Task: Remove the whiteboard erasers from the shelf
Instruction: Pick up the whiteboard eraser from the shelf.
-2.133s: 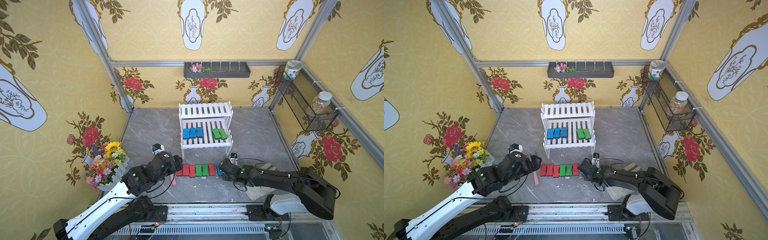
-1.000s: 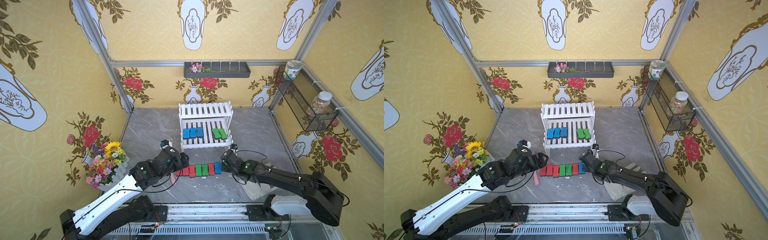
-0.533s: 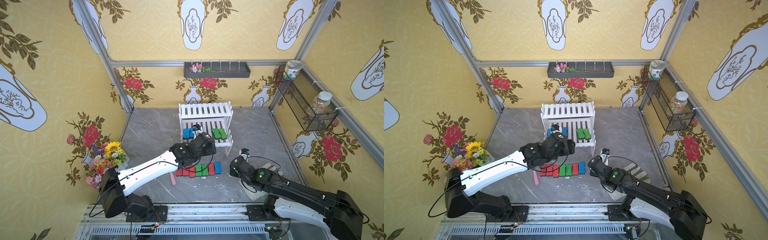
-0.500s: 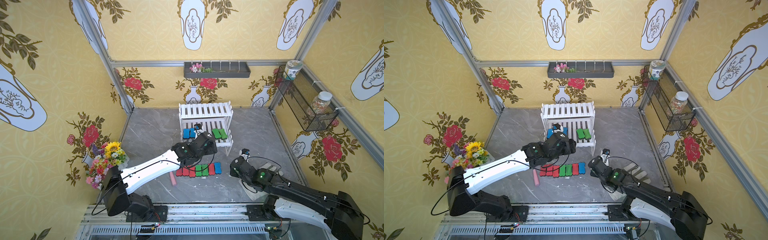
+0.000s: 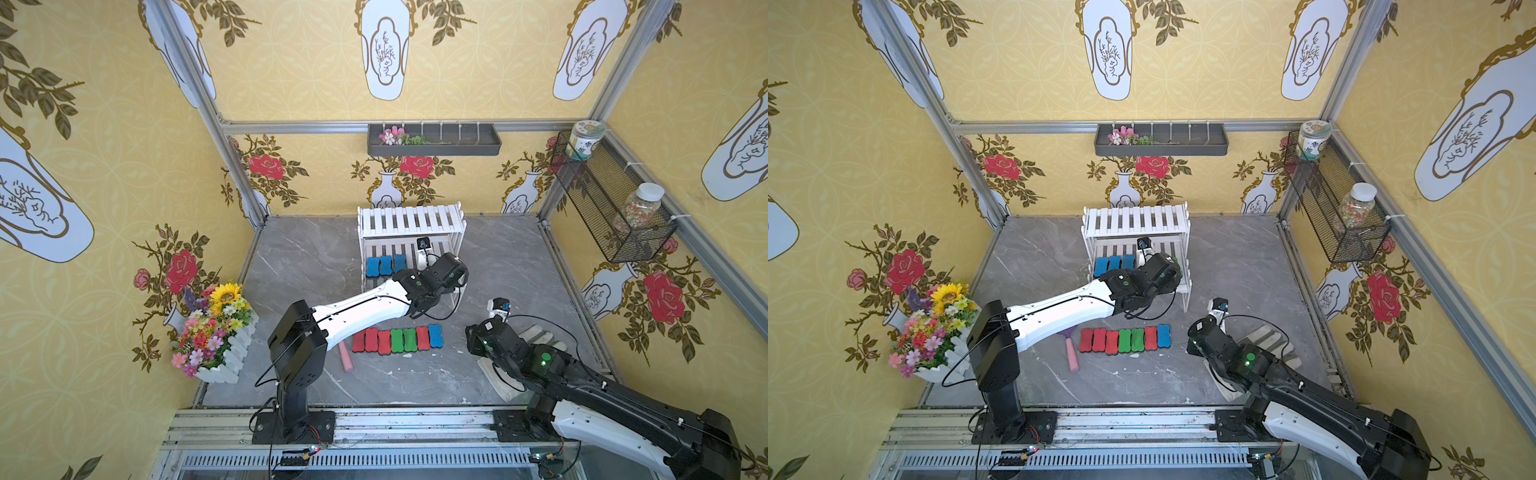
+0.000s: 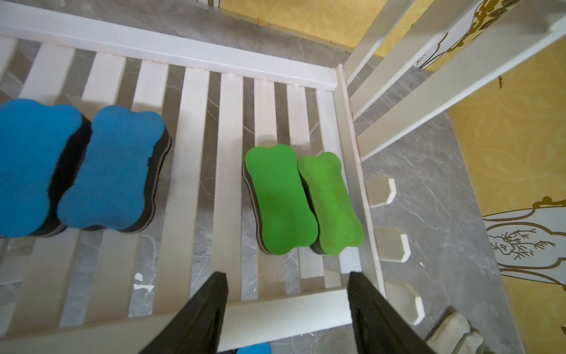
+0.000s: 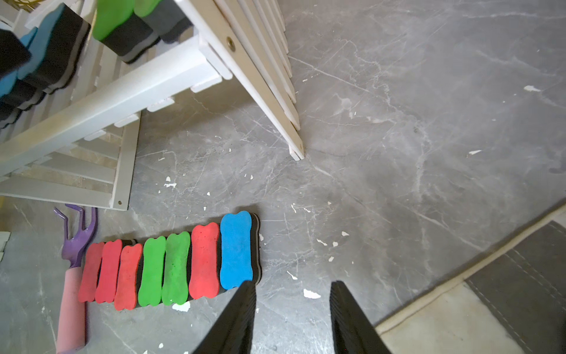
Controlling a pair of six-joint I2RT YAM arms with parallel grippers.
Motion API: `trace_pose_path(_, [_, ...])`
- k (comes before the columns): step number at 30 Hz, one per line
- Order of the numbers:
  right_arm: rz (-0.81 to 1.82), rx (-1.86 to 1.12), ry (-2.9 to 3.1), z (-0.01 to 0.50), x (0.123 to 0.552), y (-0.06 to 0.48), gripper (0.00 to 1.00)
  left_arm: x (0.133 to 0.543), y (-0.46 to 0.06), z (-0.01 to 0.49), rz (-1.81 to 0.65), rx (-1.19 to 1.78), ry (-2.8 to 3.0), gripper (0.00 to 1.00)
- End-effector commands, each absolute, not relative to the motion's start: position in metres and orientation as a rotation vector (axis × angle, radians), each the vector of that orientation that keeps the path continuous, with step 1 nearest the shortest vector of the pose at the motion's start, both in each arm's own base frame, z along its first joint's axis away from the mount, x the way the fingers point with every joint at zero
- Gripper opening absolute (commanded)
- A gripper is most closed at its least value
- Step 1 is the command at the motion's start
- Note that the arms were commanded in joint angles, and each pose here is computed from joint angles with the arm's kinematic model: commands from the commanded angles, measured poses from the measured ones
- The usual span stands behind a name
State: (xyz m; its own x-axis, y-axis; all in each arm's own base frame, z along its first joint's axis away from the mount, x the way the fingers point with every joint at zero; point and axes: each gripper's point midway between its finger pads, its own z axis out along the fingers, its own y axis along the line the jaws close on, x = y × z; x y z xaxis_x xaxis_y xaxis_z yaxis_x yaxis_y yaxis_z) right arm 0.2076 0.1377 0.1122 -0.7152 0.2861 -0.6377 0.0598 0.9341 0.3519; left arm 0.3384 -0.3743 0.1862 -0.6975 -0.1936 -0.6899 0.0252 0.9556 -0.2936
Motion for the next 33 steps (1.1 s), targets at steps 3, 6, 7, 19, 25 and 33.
trace_pose_path(3, [0.38,0.213,2.354,0.11,0.203,0.133,0.45,0.347,-0.38,0.175,-0.337,-0.13,2.354,0.67])
trace_pose_path(6, [0.376,0.21,2.349,0.111,0.202,0.13,0.45,0.351,-0.378,0.168,-0.301,-0.145,2.375,0.64])
trace_pose_path(7, [0.38,0.207,2.347,0.112,0.202,0.13,0.45,0.352,-0.377,0.165,-0.294,-0.149,2.383,0.64])
trace_pose_path(19, [0.38,0.226,2.332,0.112,0.201,0.125,0.45,0.361,-0.372,0.142,-0.199,-0.153,2.451,0.46])
trace_pose_path(25, [0.383,0.232,2.33,0.114,0.201,0.124,0.45,0.357,-0.341,0.146,-0.139,-0.237,2.44,0.41])
trace_pose_path(33, [0.389,0.233,2.321,0.118,0.201,0.123,0.45,0.357,-0.358,0.163,-0.252,-0.172,2.423,0.61])
